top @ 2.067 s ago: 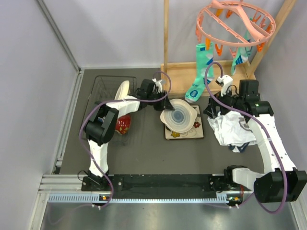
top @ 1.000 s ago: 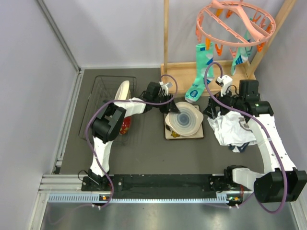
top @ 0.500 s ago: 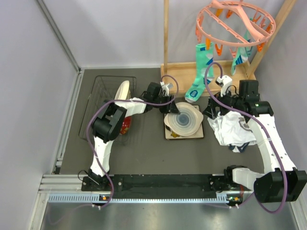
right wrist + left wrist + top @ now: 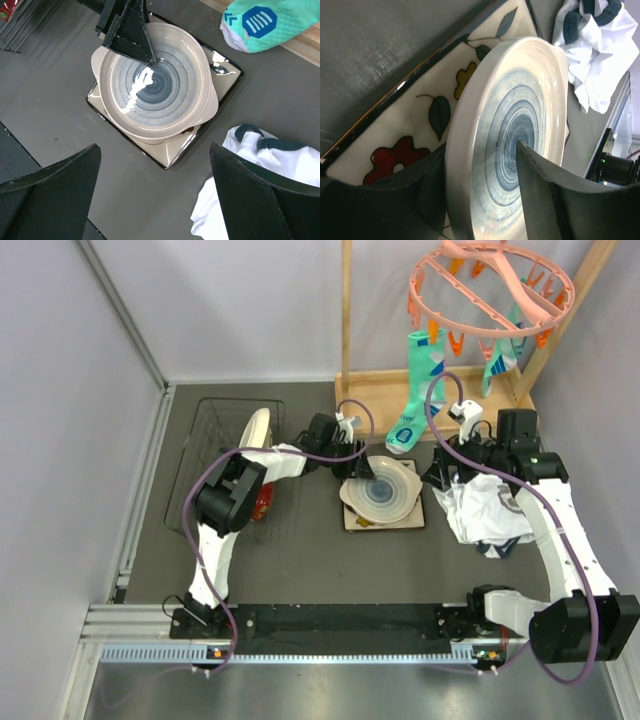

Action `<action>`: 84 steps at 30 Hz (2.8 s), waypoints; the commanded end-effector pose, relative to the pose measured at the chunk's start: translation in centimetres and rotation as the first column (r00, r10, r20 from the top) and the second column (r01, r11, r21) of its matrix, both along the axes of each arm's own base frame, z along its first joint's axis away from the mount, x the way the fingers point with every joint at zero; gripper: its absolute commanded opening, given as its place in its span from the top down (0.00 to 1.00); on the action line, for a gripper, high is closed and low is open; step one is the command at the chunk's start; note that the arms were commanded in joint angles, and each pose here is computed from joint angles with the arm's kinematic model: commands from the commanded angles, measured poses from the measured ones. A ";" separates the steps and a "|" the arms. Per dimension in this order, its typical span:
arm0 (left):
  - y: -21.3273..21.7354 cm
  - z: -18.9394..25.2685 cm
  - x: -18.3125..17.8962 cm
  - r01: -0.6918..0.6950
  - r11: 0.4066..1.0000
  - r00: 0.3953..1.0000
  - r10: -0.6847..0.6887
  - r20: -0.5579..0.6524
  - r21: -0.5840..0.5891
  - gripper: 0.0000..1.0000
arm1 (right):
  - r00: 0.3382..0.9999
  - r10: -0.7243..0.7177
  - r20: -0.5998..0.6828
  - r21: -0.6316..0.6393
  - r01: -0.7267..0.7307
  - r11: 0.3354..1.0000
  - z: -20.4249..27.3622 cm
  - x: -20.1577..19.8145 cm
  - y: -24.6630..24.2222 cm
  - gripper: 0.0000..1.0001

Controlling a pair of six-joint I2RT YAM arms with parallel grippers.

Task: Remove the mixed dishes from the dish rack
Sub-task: Place the plate at the center of the board, then pick up the plate from the dish rack.

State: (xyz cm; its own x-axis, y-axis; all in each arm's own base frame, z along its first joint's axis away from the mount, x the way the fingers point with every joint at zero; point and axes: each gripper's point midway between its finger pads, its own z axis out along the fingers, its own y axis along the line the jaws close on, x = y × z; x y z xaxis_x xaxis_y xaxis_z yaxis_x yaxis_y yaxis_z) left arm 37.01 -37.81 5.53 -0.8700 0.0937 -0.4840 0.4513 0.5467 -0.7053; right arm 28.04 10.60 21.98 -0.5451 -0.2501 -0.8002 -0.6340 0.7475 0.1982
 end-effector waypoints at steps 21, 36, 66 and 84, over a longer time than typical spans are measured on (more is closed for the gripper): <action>2.7 3.3 3.1 -0.095 0.982 0.964 0.050 0.263 0.163 0.34 | 0.998 0.023 0.065 0.026 -0.025 0.999 1.4 -0.2 0.3 0.10; 6.0 13.8 5.3 -0.226 0.951 0.834 0.076 0.547 0.211 0.30 | 0.998 0.030 0.064 0.019 -0.031 0.999 1.4 0.0 0.2 0.10; 25.8 21.7 4.2 -0.762 0.475 0.519 0.039 0.854 0.440 0.29 | 0.997 0.066 0.046 0.058 -0.069 0.996 -0.8 0.8 1.1 0.10; 27.6 18.4 5.7 -0.749 0.456 0.566 0.061 0.822 0.481 0.29 | 0.996 0.079 0.028 0.064 -0.081 0.995 -1.4 0.4 1.2 0.09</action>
State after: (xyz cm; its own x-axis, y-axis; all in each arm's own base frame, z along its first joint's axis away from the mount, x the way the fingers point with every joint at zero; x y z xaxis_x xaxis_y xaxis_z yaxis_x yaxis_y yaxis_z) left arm 41.95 -9.45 23.40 -0.4356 0.4532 -0.7777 0.0938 0.8821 0.4615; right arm 27.99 11.75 19.93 -0.5480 -0.2413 -0.8009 -0.6734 0.6953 0.2512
